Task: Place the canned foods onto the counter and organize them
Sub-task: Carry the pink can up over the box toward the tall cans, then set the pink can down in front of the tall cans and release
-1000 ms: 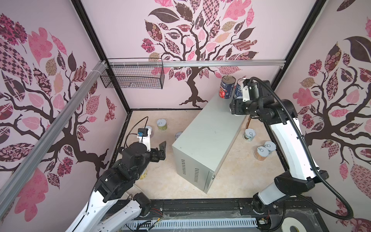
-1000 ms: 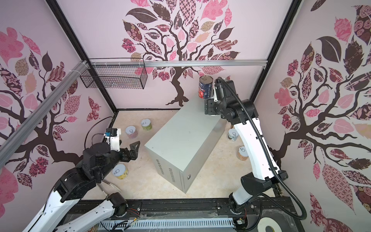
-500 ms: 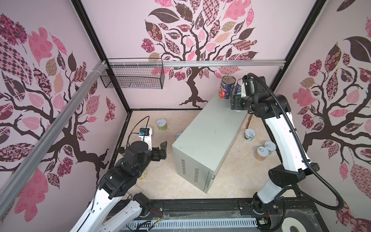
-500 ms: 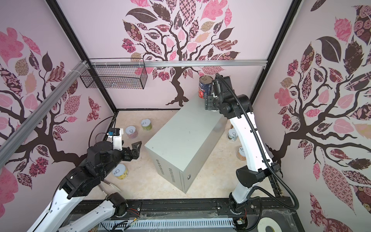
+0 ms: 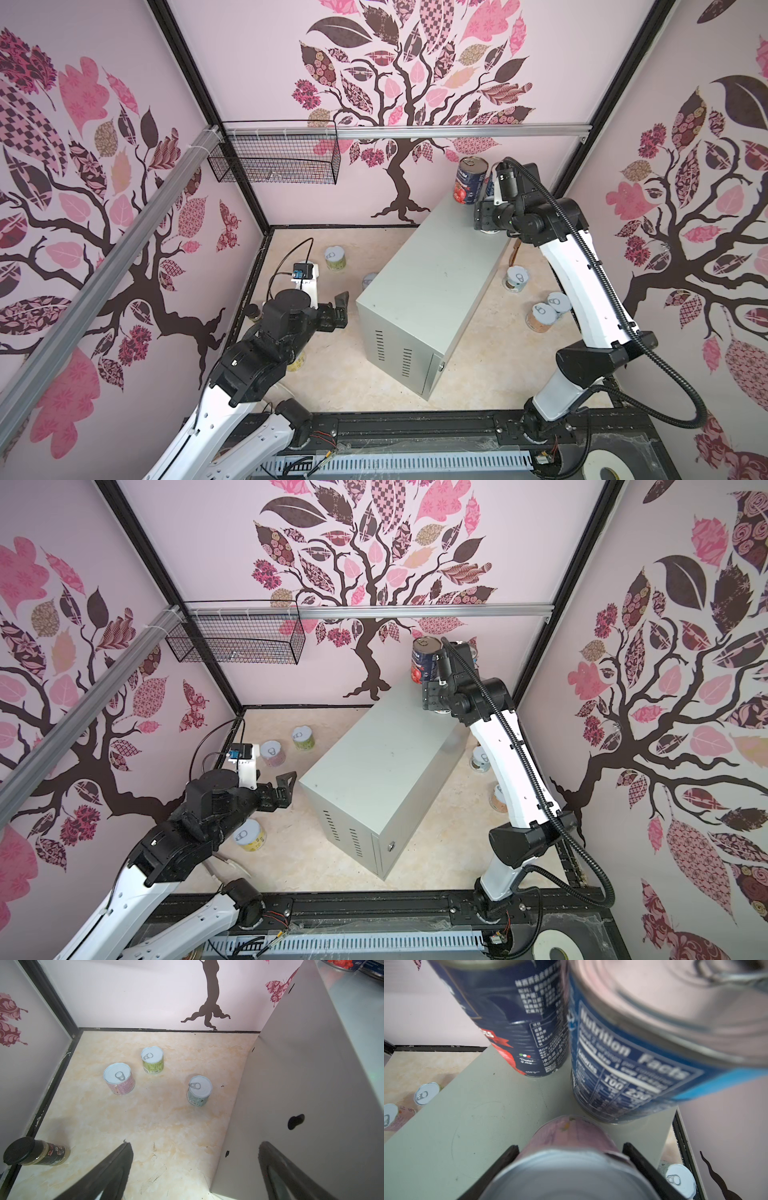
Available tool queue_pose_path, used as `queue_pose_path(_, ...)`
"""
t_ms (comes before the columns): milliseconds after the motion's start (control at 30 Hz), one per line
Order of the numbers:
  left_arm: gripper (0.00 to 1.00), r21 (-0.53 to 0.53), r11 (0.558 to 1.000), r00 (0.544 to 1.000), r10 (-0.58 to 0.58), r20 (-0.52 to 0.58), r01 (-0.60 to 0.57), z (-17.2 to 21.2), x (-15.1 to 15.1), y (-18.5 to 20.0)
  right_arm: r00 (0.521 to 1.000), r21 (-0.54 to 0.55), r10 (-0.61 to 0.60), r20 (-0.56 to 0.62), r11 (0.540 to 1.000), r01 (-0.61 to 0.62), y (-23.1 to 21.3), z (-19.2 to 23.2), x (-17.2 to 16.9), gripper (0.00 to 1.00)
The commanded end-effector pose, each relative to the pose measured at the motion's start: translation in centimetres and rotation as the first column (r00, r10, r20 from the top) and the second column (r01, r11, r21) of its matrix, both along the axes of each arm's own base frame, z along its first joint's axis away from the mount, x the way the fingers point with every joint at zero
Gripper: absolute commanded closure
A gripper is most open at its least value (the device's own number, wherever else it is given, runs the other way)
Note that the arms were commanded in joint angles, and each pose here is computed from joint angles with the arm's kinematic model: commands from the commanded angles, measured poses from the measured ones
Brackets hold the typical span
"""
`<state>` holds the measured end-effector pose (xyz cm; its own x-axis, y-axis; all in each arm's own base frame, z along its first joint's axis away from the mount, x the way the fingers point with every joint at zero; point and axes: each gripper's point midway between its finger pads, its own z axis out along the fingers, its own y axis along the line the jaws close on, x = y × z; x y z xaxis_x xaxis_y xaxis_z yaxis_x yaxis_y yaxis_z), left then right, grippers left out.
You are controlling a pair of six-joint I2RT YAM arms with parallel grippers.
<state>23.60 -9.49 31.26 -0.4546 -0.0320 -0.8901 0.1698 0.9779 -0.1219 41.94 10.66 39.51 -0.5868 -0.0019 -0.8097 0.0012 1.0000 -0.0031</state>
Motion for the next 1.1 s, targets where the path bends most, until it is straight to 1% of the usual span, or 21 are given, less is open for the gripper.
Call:
queue_pose_path(0, 0.02, -0.001, 1.000, 1.000, 0.001, -0.010, -0.001, -0.8, 0.2, -0.1, 0.998, 0.026, -0.002, 0.059, 1.000, 0.001, 0.1, 1.6, 0.5, 0.20)
queue_pose_path(200, 0.02, 0.000, 1.000, 1.000, 0.000, -0.013, 0.000, -0.8, 0.2, -0.2, 0.999, 0.009, 0.000, 0.054, 1.000, -0.001, 0.0, 1.1, 0.6, 0.11)
queue_pose_path(333, 0.02, 0.002, 1.000, 1.000, -0.001, -0.011, 0.001, -0.6, 0.3, -0.2, 0.998, 0.010, 0.001, 0.066, 1.000, -0.001, -0.1, 1.5, 0.5, 0.09)
queue_pose_path(500, 0.02, 0.007, 1.000, 1.000, 0.000, -0.013, 0.000, -0.5, 0.4, -0.2, 0.995, 0.018, 0.005, 0.101, 1.000, -0.007, -0.2, 2.8, 0.1, 0.04)
queue_pose_path(633, 0.02, 0.022, 0.999, 0.999, 0.037, 0.005, -0.037, 0.0, 0.5, 0.5, 0.990, 0.035, 0.018, 0.139, 0.999, -0.023, -0.2, 4.3, -0.7, 0.00)
queue_pose_path(833, 0.02, 0.012, 0.999, 0.998, 0.051, 0.036, -0.051, 1.4, 0.4, 1.0, 0.974, 0.077, 0.020, 0.224, 0.996, -0.038, -0.8, 7.5, -2.8, 0.00)
queue_pose_path(933, 0.02, 0.006, 0.998, 0.997, 0.057, 0.045, -0.057, 1.9, 0.2, 1.2, 0.965, 0.097, 0.027, 0.260, 0.994, -0.054, -1.1, 8.7, -4.5, 0.00)
queue_pose_path(967, 0.02, 0.007, 0.998, 0.997, 0.062, 0.050, -0.062, 2.1, 0.2, 1.4, 0.963, 0.102, 0.030, 0.269, 0.993, -0.060, -1.2, 8.9, -4.9, 0.01)
queue_pose_path(1067, 0.02, 0.008, 0.997, 0.995, 0.073, 0.064, -0.073, 2.6, 0.0, 1.8, 0.958, 0.116, 0.027, 0.284, 0.991, -0.062, -1.7, 8.8, -6.3, 0.11)
